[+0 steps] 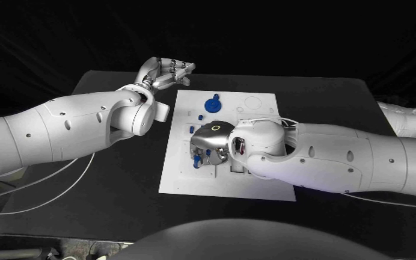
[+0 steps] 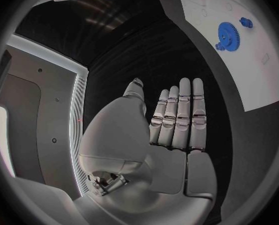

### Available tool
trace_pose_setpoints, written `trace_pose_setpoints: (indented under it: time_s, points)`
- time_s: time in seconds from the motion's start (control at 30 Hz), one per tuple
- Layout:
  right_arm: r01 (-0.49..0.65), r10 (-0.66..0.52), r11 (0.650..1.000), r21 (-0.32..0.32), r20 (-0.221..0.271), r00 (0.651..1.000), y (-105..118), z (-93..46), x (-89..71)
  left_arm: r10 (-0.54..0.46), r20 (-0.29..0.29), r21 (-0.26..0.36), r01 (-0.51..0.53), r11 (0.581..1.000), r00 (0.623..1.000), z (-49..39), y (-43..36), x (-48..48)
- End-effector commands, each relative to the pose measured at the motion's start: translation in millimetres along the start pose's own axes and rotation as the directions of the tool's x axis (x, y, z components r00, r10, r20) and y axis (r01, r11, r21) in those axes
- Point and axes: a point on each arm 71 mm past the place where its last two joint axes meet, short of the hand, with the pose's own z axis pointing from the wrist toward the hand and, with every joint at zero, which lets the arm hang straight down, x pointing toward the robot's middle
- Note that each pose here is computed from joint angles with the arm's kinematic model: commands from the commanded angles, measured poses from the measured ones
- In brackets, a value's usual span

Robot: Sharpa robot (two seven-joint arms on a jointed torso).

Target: Assemble the parts on the task board

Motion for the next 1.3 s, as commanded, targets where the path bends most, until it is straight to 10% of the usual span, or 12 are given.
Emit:
trace_pose_setpoints:
  time_s: [0.03, 0.43, 0.77, 1.1, 1.3]
  points:
    - [-0.003, 0.003, 1.000, 0.002, -0.031, 1.000, 0, 0.1, 2.3, -0.011, -0.016, 0.011, 0.011, 1.000, 1.000, 0.4, -1.6, 2.8]
    - [-0.025, 0.025, 1.000, 0.003, -0.012, 1.000, 0, -1.7, 1.3, -0.011, -0.017, 0.012, 0.011, 1.000, 1.000, 0.6, -1.7, 3.0]
    - [-0.177, 0.175, 0.984, -0.006, 0.192, 0.966, -12, -16.2, -12.3, -0.010, -0.016, 0.012, 0.010, 1.000, 1.000, 0.7, -1.4, 2.4]
    - [-0.629, 0.569, 0.775, 0.053, 0.373, 0.732, -69, -84.2, -44.0, -0.008, -0.011, 0.010, 0.008, 1.000, 1.000, 1.2, -0.2, 1.0]
    - [-0.728, 0.630, 0.665, 0.167, 0.397, 0.667, -94, -126.2, -43.4, -0.006, -0.010, 0.008, 0.006, 1.000, 1.000, 2.1, 1.0, 1.8]
